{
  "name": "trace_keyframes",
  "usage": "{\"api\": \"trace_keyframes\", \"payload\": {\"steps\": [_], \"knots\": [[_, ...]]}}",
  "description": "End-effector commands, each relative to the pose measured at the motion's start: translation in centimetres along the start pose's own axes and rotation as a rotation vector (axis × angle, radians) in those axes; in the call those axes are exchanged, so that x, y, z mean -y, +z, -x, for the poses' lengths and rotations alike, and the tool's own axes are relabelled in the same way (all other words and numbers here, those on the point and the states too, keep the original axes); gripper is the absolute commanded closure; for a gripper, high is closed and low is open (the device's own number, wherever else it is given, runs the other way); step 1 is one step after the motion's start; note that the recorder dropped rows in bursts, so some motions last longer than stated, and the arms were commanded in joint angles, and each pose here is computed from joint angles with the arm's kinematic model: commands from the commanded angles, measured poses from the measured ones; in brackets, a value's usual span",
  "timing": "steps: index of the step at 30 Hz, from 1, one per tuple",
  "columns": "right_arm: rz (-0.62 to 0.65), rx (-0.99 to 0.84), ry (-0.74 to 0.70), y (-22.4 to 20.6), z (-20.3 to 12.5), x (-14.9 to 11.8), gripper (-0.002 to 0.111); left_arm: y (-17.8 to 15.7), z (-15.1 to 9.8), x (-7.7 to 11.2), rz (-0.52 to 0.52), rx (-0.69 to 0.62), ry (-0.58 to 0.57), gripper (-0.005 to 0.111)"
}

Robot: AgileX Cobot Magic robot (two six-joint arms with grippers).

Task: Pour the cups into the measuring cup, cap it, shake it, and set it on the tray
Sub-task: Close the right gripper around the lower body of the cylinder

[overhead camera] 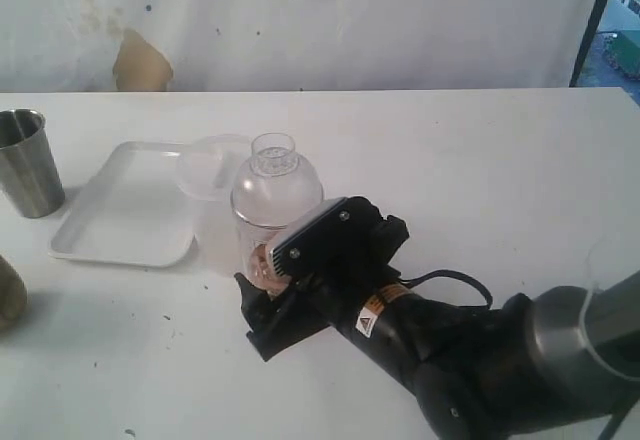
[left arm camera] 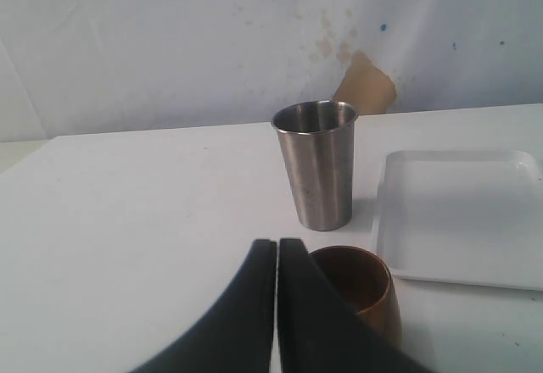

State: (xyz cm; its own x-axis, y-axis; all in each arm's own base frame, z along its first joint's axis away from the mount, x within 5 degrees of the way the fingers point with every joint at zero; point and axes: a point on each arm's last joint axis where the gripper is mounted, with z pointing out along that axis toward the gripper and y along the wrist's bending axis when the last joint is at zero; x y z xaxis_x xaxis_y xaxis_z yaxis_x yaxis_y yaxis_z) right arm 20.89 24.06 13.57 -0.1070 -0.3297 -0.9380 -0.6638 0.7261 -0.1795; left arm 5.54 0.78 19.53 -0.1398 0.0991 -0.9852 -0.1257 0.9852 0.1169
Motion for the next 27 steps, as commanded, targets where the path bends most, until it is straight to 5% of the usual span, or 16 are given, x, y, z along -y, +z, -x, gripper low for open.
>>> {"api": "trace_keyframes", "payload": {"steps": [1,27], "knots": [[-0.006,0.002,-0.001,0.8,-0.3,-0.1,0.003,0.0,-0.1,0.1,-0.007,0.011,-0.008,0.106],[-0.124,0.108,0.083,4.1,-0.5,0.1,0.003,0.0,-0.1,0.1,-0.007,0.011,-0.008,0.106]]}}
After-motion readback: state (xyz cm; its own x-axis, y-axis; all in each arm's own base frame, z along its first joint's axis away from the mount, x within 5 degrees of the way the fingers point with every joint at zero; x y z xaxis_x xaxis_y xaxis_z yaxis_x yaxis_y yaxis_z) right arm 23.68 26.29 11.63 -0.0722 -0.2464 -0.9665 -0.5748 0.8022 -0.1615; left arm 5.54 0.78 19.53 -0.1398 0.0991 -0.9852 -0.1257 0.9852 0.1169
